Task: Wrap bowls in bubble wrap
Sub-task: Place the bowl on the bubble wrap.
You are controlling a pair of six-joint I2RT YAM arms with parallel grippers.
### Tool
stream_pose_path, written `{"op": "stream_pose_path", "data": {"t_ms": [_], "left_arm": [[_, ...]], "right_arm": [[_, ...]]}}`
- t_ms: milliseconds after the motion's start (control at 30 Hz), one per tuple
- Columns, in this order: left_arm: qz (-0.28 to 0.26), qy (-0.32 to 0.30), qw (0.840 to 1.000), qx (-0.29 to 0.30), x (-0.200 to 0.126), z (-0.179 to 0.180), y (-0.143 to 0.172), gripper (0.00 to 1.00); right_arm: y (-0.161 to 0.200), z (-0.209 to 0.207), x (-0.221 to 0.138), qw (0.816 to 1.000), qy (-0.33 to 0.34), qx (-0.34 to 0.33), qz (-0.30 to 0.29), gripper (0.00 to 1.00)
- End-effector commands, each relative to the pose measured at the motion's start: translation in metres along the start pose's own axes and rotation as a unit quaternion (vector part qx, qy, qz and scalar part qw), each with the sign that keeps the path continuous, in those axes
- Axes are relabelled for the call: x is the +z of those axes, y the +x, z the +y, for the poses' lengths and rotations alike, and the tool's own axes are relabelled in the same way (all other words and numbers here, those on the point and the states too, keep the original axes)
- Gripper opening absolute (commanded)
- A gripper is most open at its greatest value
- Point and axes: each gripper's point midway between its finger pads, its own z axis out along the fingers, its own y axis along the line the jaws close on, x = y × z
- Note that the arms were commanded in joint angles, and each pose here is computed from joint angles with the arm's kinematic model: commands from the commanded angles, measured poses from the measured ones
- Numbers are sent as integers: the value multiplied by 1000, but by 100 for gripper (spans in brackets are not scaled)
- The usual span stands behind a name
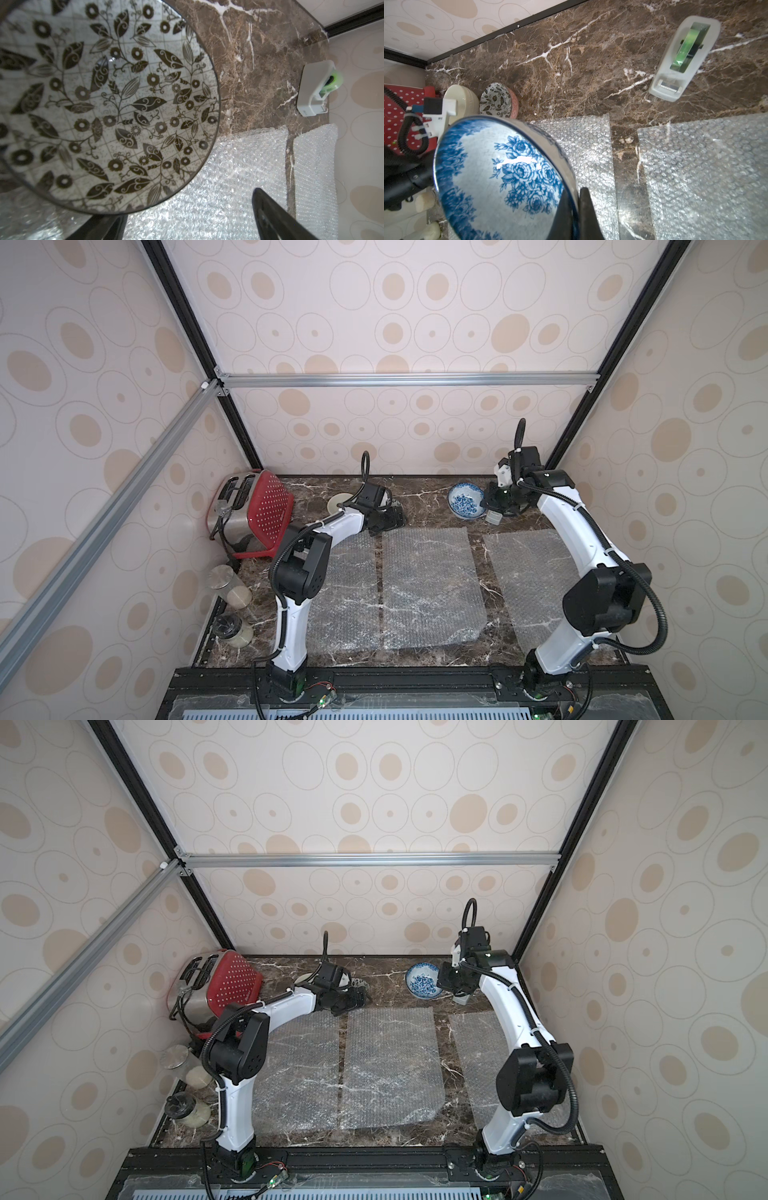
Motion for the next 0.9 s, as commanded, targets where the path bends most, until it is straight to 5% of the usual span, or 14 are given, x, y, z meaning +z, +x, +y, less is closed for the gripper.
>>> {"op": "stream_pose_path", "data": {"t_ms": [0,500,867], "left_arm": [[1,-3,1000,20,0,-8,-8,91],[-5,16,1000,19,27,-21,-36,91],[-16,3,998,53,-23,-32,-34,97]], "right_arm": [[22,14,-5,999,-21,-19,17,0],[138,29,36,987,-4,-79,142,0],[157,23,88,982,15,-77,174,0]]}}
